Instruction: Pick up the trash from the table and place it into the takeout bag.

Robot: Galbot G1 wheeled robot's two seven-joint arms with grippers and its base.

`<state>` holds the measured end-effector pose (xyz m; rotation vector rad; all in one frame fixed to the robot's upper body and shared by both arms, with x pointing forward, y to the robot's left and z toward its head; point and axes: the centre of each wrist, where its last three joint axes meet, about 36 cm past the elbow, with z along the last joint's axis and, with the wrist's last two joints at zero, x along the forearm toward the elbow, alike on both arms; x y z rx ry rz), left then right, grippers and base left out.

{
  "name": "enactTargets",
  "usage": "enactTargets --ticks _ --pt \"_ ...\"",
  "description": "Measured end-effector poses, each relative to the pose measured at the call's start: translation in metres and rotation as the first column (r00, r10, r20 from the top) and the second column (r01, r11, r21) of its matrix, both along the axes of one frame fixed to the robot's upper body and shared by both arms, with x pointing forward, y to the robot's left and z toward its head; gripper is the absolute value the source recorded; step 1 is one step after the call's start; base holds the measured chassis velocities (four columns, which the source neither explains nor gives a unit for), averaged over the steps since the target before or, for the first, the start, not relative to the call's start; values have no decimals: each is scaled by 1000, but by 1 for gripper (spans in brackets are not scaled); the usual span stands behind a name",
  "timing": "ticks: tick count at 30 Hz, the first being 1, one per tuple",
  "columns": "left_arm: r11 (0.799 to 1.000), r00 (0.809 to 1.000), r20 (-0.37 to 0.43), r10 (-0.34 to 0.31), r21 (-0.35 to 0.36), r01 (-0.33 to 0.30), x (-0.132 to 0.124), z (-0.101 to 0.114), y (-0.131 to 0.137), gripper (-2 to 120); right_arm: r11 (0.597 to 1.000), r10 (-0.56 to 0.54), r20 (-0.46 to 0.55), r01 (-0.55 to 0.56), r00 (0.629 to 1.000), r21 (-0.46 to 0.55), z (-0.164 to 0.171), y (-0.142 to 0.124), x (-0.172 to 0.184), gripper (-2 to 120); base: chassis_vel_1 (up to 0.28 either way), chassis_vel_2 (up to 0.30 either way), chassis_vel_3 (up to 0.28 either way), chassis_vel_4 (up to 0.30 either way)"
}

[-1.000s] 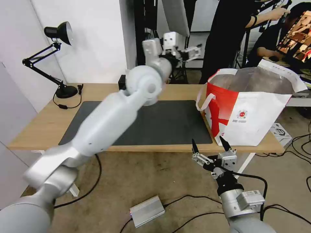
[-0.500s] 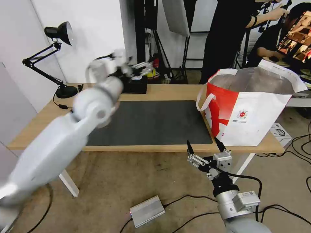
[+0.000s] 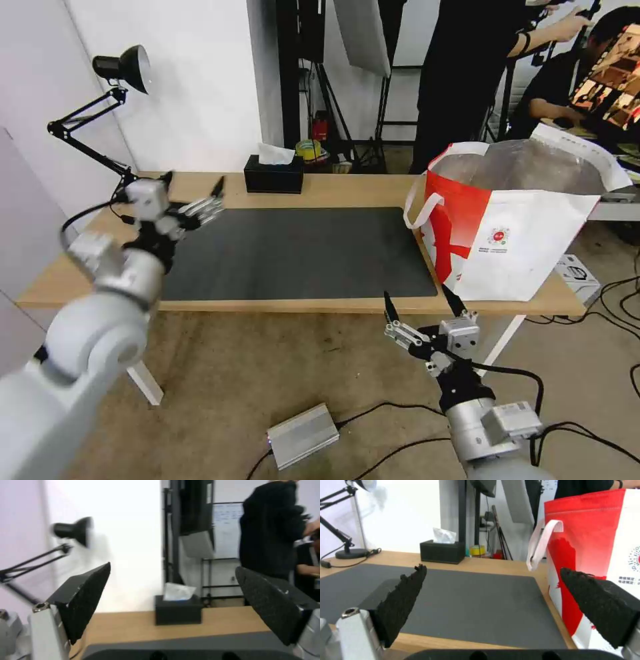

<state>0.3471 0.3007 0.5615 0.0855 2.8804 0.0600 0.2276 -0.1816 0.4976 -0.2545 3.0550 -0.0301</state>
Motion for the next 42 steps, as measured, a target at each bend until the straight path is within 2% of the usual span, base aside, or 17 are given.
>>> enactTargets --ticks 1,3,6,11,13,19,23,31,33,36,42 --pt "1000 1000 0 0 0 0 0 0 0 100 1000 0 0 0 1000 0 0 0 0 100 0 0 0 0" --pt "999 999 18 37 11 -37 -23 -11 5 100 1000 8 0 -8 1000 3 1 3 -2 100 0 0 0 0" --pt "998 998 27 59 21 -60 -34 -16 8 100 1000 12 0 -12 1000 4 1 4 -2 100 0 0 0 0" --pt "991 991 55 126 28 -128 -73 -29 7 100 1000 20 5 -20 1000 7 2 7 -3 100 0 0 0 0" --pt "985 984 73 163 54 -167 -94 -48 -1 100 1000 21 10 -21 1000 5 3 7 -4 100 0 0 0 0" --pt "984 985 50 166 53 -169 -107 -69 -16 100 1000 16 15 -16 1000 -3 3 7 -3 100 0 0 0 0" --pt "987 988 23 154 45 -155 -120 -88 -41 100 1000 11 12 -11 1000 -12 -4 6 3 100 0 0 0 0" --pt "993 993 -34 115 32 -114 -124 -113 -69 100 999 -13 10 14 1000 -34 -13 0 15 100 0 0 0 0" --pt "993 992 -38 117 30 -116 -126 -115 -70 100 999 -17 10 17 1000 -34 -13 0 15 100 0 0 0 0" --pt "992 991 -35 125 25 -125 -144 -115 -73 100 999 -30 22 30 999 -14 -2 2 5 100 0 0 0 0" --pt "990 990 -29 141 13 -141 -154 -112 -78 100 999 -42 47 43 998 -17 7 4 0 100 0 0 0 0"
